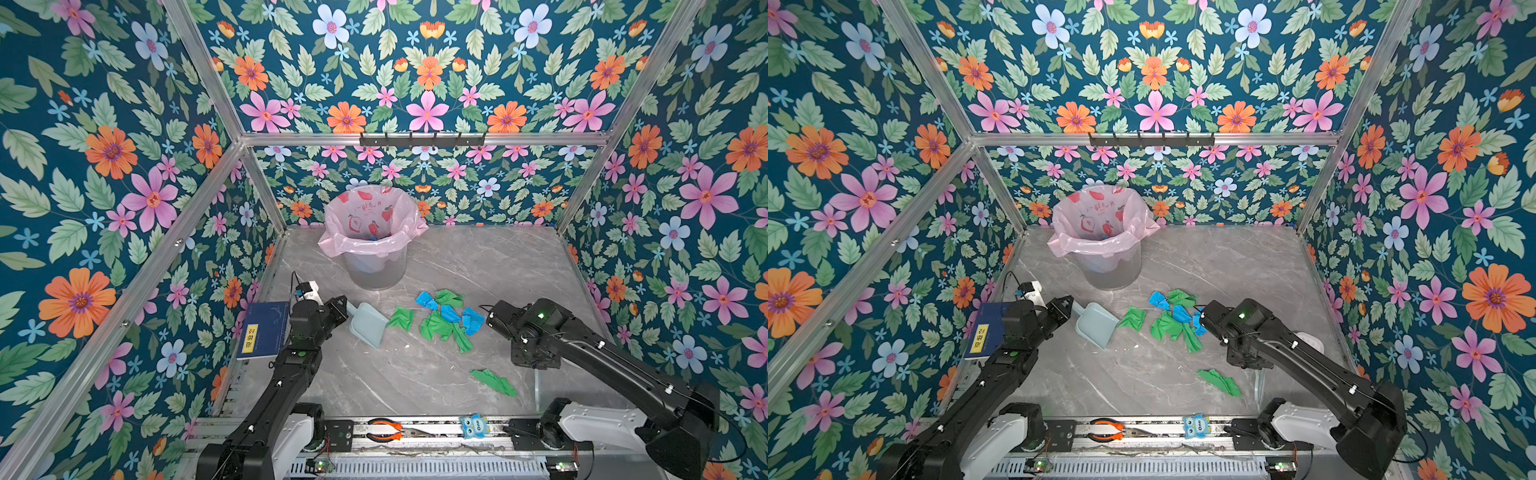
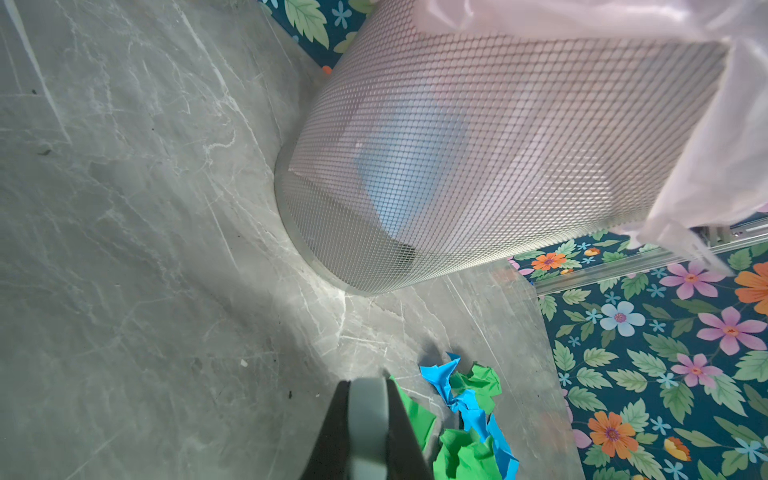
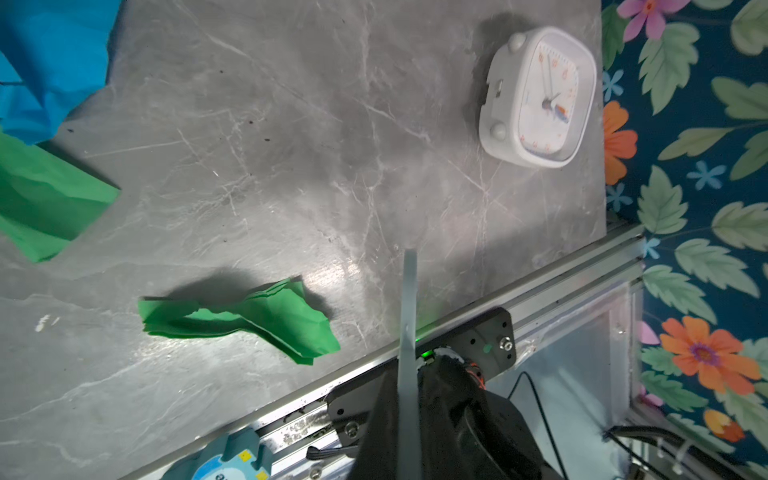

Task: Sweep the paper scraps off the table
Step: 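Move the brush in the right gripper out beyond the scrap pile, then sweep green and blue scraps with the right gripper's brush toward the dustpan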

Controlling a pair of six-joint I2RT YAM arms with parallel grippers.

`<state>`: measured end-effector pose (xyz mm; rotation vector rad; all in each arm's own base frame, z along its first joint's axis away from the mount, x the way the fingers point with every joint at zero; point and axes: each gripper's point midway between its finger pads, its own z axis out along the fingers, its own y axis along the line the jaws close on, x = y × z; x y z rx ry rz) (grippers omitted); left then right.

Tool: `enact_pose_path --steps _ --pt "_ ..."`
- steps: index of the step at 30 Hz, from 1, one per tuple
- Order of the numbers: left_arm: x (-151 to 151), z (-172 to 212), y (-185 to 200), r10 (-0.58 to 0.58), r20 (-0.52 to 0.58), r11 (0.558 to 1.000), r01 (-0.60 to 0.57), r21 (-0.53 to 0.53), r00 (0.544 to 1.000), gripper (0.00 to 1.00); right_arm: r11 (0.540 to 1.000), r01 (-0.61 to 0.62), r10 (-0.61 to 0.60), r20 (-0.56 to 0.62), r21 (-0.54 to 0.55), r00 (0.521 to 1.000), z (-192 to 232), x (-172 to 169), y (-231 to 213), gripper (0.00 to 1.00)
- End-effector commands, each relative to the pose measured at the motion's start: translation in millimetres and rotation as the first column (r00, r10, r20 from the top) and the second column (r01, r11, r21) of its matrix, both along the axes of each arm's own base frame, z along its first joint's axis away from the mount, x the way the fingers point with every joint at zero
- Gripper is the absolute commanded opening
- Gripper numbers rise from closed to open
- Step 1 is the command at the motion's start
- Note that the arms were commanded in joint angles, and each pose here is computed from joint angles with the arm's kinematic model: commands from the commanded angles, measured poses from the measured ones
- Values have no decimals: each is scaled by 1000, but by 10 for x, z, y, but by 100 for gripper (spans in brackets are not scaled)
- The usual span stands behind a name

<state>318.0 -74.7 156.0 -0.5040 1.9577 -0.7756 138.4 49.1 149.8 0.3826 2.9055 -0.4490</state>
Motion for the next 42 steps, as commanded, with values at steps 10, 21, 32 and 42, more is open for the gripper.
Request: enact_pose_path --steps 10,21,32,42 --pt "18 46 -10 -2 24 1000 2 -14 1000 0 941 -4 -45 138 337 989 -95 541 849 0" --pt "-84 -40 89 28 -9 998 -28 53 1000 0 958 -173 108 273 227 956 293 884 857 0" --pt "31 -132 21 38 126 997 -28 -77 991 0 845 -517 397 494 132 774 694 1515 1373 0" --pt "-103 -23 370 239 294 968 -203 -148 925 0 773 -622 441 601 123 666 712 1889 1720 0"
